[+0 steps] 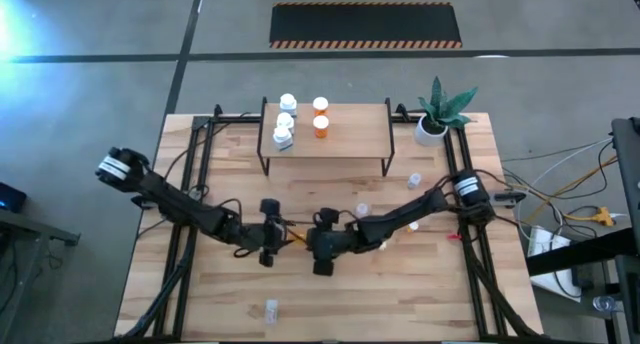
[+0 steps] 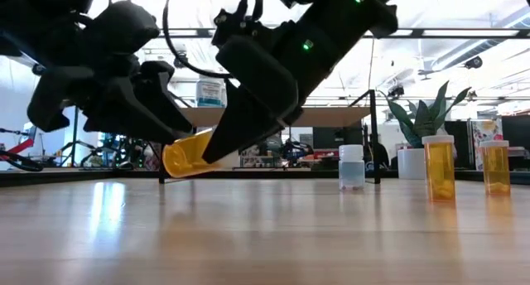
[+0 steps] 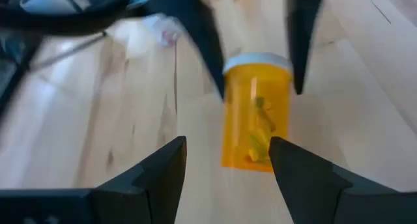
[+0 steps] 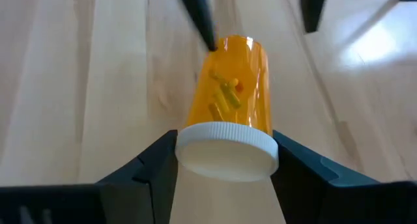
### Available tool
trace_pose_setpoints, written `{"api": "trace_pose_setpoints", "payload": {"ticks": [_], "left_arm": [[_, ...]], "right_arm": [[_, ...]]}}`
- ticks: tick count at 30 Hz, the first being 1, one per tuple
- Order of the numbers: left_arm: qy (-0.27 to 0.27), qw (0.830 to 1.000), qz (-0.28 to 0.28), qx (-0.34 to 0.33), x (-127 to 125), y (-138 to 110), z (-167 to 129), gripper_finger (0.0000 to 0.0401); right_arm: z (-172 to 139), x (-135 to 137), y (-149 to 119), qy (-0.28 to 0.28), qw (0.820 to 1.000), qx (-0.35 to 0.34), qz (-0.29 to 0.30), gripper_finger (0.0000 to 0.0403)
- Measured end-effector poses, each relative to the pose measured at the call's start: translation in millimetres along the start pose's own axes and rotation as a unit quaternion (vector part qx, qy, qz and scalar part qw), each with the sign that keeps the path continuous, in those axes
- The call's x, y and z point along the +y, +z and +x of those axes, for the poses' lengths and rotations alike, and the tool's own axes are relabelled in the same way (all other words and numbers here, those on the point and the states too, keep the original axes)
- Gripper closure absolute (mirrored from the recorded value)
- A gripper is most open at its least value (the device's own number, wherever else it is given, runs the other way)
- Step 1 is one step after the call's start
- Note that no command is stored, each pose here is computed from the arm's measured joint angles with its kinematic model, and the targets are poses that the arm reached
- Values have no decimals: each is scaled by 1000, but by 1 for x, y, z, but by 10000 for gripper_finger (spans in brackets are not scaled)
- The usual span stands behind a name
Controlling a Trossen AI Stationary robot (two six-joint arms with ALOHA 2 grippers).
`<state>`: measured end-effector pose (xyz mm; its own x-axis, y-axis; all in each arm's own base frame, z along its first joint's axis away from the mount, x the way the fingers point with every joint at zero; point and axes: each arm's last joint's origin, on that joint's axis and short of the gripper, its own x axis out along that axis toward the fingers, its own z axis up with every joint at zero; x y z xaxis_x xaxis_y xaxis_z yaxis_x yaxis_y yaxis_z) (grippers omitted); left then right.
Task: Pick and place medicine bottles onto shelf by color
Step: Put the big orange pill bottle on the shelf aligned with the other big orange pill bottles
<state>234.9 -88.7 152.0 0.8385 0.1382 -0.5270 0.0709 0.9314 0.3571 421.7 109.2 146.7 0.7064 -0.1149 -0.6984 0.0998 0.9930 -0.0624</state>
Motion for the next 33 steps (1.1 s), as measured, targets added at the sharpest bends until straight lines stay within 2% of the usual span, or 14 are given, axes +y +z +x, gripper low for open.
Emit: {"api": "trace_pose_setpoints", "payload": {"ticks": [4,8,12,16,20,24,30,33], "left_arm": [[-1,1000,17,-1,-3,-1,6,178],[2,1000,18,2,-7,0,15,143],[41,998,29,26,-11,-3,25,113],[80,995,39,45,-14,-4,37,112],[89,994,40,47,-18,2,46,135],[99,993,40,48,-20,6,52,179],[99,994,24,48,-20,6,51,259],[100,994,2,47,-18,6,47,269]], "right_arm": [[-2,-10,6,2,1000,-1,9,215],[1,-18,7,-2,1000,1,15,214],[2,-21,8,-4,1000,-2,19,214],[2,-21,8,-4,1000,-3,21,213],[2,-21,8,-4,1000,-4,26,213],[2,-21,8,-4,1000,-4,25,207],[2,-21,8,3,1000,-2,10,172],[3,-22,7,16,1000,4,-8,147]]}}
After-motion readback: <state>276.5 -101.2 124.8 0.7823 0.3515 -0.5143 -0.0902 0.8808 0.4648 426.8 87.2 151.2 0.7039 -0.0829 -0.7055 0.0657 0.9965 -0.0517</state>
